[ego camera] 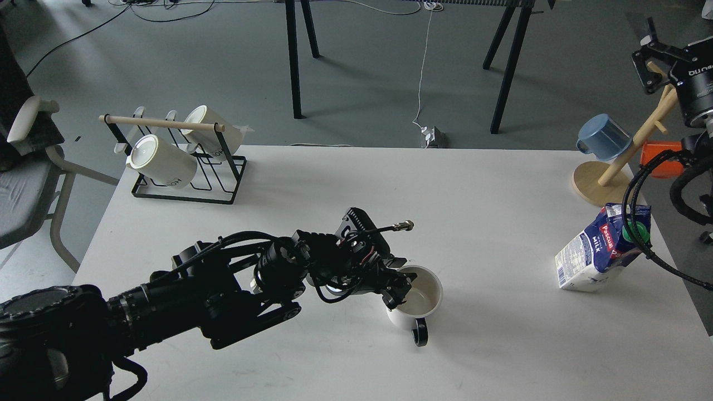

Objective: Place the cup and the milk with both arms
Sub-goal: 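Carry the mug toward the table center and set it down, then release the mug and raise the left arm away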

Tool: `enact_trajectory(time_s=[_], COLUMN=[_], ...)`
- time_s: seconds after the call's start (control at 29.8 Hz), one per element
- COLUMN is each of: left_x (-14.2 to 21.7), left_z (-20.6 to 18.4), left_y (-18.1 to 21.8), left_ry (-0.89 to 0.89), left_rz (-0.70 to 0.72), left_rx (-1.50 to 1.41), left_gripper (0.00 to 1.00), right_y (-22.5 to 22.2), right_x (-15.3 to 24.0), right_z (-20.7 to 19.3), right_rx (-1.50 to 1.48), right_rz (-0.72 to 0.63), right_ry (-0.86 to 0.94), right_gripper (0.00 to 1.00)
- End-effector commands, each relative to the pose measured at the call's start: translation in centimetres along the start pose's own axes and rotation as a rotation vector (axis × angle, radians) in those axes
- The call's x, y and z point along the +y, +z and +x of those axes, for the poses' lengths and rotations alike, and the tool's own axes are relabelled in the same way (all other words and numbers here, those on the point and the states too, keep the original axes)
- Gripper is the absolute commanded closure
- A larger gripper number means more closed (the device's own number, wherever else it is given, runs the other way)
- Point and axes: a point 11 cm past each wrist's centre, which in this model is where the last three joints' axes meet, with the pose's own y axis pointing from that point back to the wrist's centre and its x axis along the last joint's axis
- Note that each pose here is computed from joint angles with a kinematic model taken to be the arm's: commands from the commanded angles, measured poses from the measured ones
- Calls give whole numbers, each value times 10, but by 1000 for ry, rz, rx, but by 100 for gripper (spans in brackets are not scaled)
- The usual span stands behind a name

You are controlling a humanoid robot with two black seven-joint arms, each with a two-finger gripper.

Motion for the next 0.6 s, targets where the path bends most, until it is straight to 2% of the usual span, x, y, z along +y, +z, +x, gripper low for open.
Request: enact_trajectory(time_s=[0.0,0.1,0.2,0.5,0.57], left_x=[12,24,41,134,159], left_z=[8,29,47,121,138], left_y=[-19,-31,-48,-107,-124], left_ry=[31,111,197,582,716], left_rz=[32,40,45,-82,-143], left_rx=[27,111,212,670,818], left_gripper=[38,36,28,26,19], right_y=[0,2,-11,-49,-50], right_x=[1,8,9,21,29], right_z=[1,8,10,-3,-7], right_rx=[2,5,32,115,116], right_rz=[-2,-9,-2,-16,-33], right_ry=[4,20,24,-12,-25], right_gripper=[1,1,1,1,1])
